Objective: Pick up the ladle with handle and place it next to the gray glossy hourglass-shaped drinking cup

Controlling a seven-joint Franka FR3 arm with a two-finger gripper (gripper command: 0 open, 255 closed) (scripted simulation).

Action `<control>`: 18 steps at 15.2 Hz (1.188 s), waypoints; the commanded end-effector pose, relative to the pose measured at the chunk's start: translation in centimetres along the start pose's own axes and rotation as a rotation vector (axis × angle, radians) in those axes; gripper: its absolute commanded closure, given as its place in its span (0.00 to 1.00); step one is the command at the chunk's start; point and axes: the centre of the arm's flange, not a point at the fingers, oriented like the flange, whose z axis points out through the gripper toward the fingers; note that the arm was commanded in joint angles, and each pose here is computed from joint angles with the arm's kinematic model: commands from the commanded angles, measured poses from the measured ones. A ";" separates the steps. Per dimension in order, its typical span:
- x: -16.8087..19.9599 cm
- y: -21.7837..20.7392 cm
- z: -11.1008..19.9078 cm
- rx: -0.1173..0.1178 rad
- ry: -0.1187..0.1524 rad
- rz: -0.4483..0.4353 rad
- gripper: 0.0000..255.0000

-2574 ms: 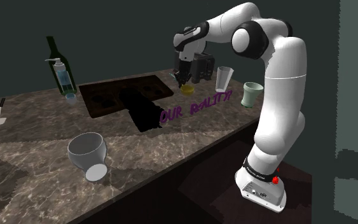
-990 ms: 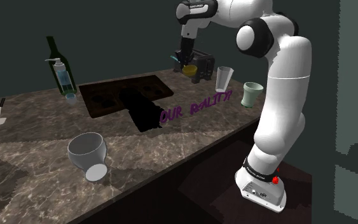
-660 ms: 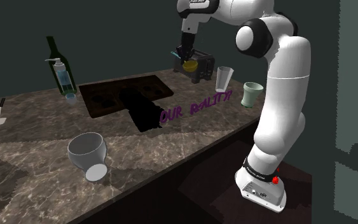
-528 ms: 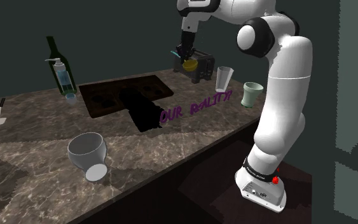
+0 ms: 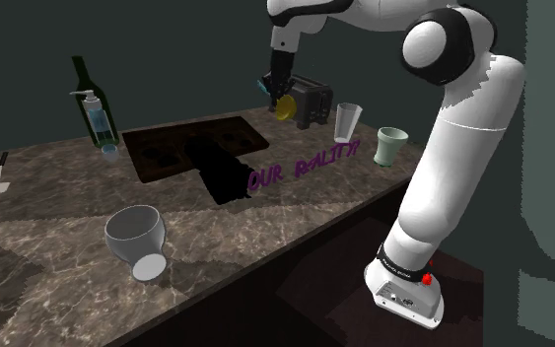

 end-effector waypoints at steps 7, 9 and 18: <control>-6.0 -8.4 1.9 0.000 0.000 0.001 1.00; -7.5 -10.6 2.4 0.000 0.000 0.001 1.00; -14.2 -20.1 4.4 0.000 0.000 0.001 1.00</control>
